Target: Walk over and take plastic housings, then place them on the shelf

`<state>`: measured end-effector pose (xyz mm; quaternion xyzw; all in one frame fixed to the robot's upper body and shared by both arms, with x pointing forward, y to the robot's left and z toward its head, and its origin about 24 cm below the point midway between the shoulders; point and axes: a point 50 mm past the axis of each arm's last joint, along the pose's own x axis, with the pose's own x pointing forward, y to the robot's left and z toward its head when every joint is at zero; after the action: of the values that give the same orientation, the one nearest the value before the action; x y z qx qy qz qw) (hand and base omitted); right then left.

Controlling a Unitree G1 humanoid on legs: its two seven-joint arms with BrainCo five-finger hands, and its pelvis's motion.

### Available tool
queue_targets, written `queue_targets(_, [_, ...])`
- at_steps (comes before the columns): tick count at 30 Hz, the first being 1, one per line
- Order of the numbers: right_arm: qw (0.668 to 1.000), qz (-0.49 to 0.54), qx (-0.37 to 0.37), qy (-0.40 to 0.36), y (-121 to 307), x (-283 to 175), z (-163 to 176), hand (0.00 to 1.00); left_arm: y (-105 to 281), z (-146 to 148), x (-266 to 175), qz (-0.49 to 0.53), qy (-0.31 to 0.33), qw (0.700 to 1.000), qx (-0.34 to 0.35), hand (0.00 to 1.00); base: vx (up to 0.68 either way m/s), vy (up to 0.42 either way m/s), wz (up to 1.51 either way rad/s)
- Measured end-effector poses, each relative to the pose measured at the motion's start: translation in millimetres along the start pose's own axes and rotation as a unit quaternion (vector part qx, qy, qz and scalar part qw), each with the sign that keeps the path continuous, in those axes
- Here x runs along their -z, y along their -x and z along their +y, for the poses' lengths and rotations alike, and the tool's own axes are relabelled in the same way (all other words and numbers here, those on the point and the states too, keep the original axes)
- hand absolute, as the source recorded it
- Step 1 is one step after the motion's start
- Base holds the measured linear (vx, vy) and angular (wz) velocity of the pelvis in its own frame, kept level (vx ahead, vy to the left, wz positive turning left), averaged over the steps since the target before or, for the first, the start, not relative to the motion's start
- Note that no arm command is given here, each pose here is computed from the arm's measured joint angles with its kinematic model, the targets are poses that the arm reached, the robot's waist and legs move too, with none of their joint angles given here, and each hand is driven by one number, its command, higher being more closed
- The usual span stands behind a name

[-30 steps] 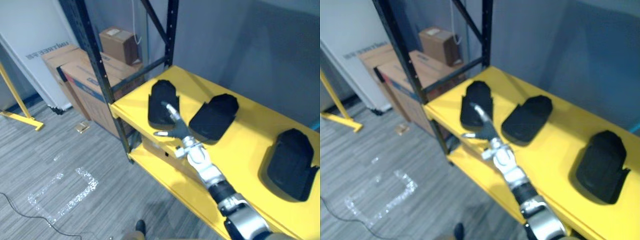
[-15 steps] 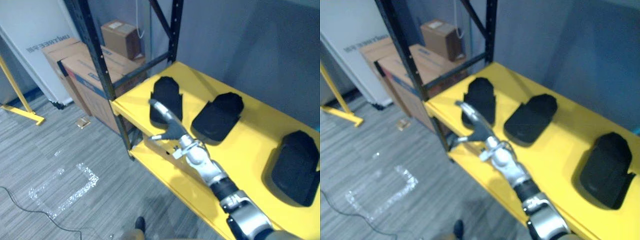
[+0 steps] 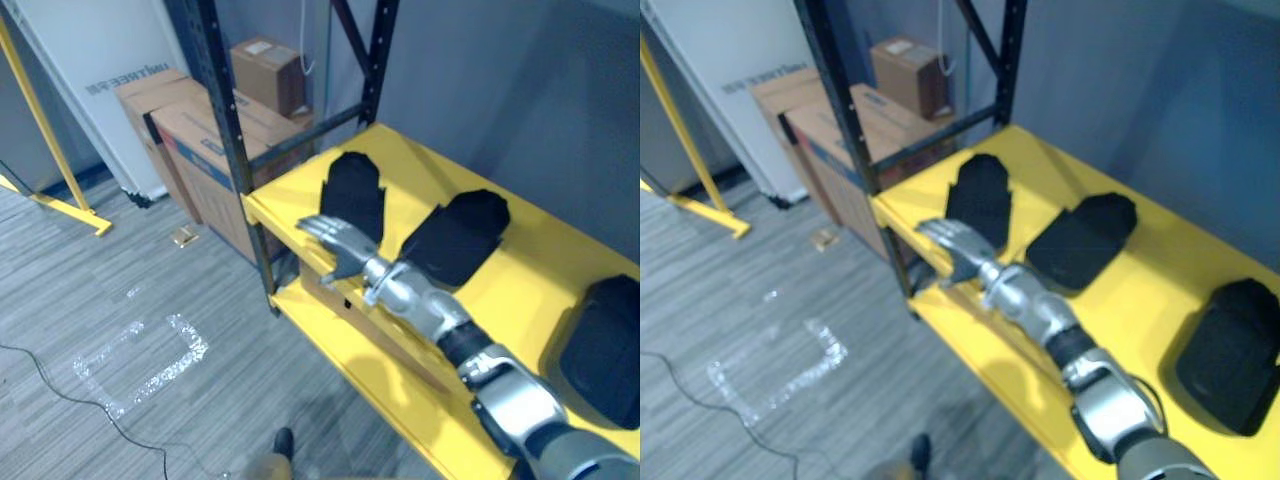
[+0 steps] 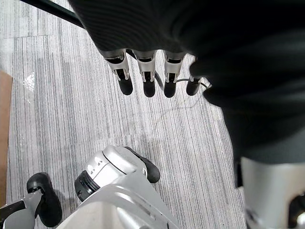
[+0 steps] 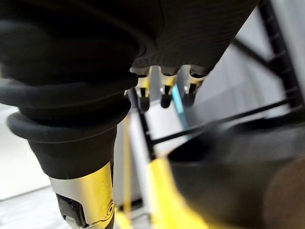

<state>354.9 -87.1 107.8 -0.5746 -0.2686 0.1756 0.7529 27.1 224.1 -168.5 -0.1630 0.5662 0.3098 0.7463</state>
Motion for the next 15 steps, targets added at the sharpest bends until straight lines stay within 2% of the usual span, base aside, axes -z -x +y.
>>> queue_targets(11, [0.997,0.079,0.015,-0.004,2.5,26.3,-10.1,0.00,0.0,-3.1,-4.4,-0.002,-0.022,1.000,0.016,0.00,0.00,0.000,0.00])
queue_targets(15, [0.997,0.078,-0.007,-0.007,2.3,29.0,-12.8,0.00,-0.1,-2.9,-4.7,0.001,-0.032,0.999,0.017,0.00,0.00,0.000,0.00])
